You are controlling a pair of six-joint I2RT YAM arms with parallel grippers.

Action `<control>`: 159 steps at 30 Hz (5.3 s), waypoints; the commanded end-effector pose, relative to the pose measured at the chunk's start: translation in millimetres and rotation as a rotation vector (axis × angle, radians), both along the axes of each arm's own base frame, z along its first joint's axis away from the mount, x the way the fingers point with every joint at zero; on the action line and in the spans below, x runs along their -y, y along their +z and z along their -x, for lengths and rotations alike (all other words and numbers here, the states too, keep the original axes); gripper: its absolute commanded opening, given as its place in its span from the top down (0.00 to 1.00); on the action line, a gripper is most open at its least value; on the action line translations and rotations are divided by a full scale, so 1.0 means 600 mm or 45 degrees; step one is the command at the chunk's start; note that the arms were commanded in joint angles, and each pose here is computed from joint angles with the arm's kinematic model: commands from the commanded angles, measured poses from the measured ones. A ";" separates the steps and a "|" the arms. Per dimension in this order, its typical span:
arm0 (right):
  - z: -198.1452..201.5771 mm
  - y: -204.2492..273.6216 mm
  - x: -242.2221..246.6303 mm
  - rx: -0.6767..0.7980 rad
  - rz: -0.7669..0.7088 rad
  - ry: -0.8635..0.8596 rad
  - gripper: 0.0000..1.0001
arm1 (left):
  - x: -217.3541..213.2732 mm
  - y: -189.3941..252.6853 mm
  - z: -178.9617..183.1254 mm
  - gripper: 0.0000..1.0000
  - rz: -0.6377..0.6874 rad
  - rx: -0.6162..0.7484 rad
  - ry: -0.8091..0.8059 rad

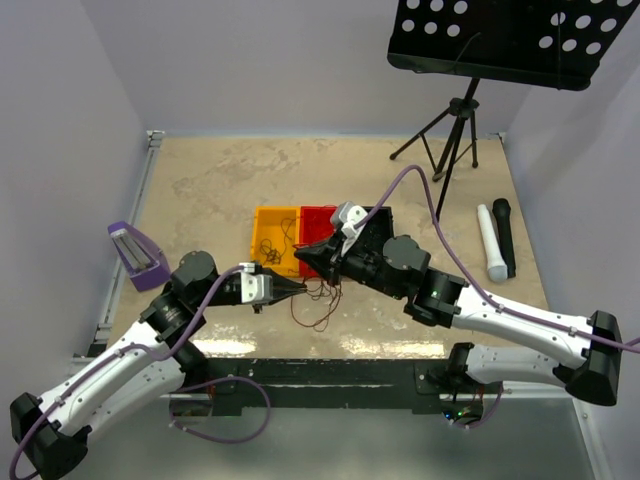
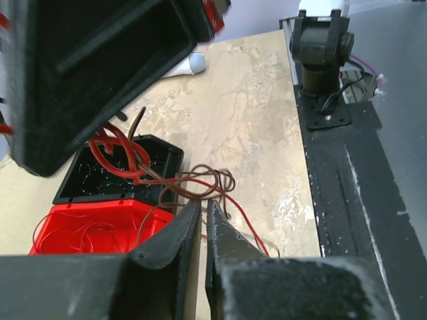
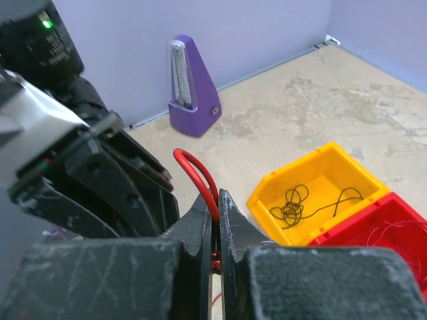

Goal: Untangle the cables
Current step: Untie the cable, then place the cable in the bin.

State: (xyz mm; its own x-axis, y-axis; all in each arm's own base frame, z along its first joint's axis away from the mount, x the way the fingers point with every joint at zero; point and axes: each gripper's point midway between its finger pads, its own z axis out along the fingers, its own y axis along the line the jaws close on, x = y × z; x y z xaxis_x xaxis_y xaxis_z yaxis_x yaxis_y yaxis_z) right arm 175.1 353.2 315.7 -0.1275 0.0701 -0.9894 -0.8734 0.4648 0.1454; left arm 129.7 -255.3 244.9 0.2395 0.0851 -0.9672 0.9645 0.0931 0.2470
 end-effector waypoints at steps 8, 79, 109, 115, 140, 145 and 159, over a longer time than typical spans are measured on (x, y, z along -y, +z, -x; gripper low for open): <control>0.004 0.106 0.020 0.070 -0.161 -0.045 1.00 | 0.003 0.018 -0.011 0.86 0.049 0.057 0.030; -0.037 0.340 0.301 0.251 -0.342 -0.779 1.00 | -0.067 0.045 -0.113 1.00 -0.287 0.559 0.406; 0.053 0.521 0.662 0.317 -0.826 -1.236 1.00 | -0.243 -0.129 -0.173 1.00 -0.852 0.588 0.953; 0.059 0.528 0.711 0.297 -0.850 -1.369 1.00 | -0.262 -0.192 -0.153 1.00 -0.982 0.569 0.889; 0.093 0.536 0.850 0.276 -0.866 -1.682 1.00 | -0.349 -0.347 -0.097 1.00 -1.450 0.530 0.728; 0.093 0.548 0.856 0.285 -0.871 -1.683 1.00 | -0.359 -0.359 -0.094 1.00 -1.503 0.508 0.726; 0.045 0.531 0.749 0.258 -0.740 -1.547 1.00 | -0.172 0.037 -0.145 1.00 -0.467 0.569 0.795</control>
State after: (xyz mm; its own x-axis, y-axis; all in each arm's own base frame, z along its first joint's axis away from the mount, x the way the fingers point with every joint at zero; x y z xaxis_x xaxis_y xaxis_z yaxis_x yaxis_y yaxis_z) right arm 145.0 -103.1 634.5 0.4702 0.4230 -0.7745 0.0408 0.8663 0.4979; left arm 213.6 -119.5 183.3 0.2735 0.8086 -0.5209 0.6216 0.2647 0.7373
